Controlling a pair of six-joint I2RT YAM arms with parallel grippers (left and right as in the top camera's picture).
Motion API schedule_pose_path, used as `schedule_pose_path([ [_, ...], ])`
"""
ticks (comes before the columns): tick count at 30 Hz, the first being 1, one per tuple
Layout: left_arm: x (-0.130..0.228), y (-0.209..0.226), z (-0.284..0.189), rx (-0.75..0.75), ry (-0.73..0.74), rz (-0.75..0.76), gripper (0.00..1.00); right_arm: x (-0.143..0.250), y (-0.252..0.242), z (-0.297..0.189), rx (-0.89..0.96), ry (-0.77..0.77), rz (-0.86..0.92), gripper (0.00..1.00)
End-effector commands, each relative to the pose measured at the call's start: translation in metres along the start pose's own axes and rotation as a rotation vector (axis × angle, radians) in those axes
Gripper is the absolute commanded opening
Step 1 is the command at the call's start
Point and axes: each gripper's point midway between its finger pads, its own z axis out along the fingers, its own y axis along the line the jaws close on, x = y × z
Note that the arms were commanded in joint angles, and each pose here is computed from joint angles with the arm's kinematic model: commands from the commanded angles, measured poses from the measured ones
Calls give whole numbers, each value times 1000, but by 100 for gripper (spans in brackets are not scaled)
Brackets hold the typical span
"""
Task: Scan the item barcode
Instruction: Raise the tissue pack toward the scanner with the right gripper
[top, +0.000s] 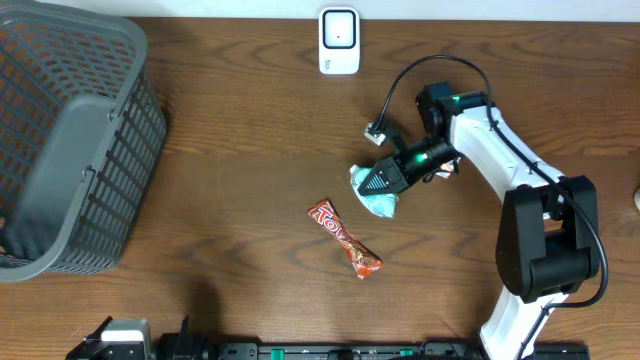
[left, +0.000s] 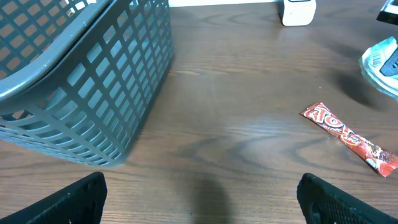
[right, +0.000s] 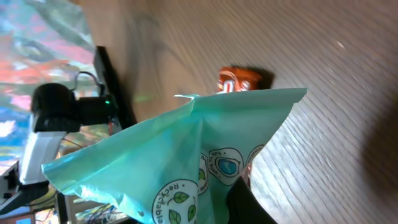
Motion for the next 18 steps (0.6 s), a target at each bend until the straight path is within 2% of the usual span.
schedule_pose_path([
  [1,0,2,-2,-17,-4,11,98,-13,25,-2,-146,-80,-73,1],
  [8,0,2,-2,-17,-4,11,98,-16,41,-3,-225,-116,-129,1],
  [18,0,2,-2,-17,-4,11,98,-1,68,-10,-293,-120,-327,1],
])
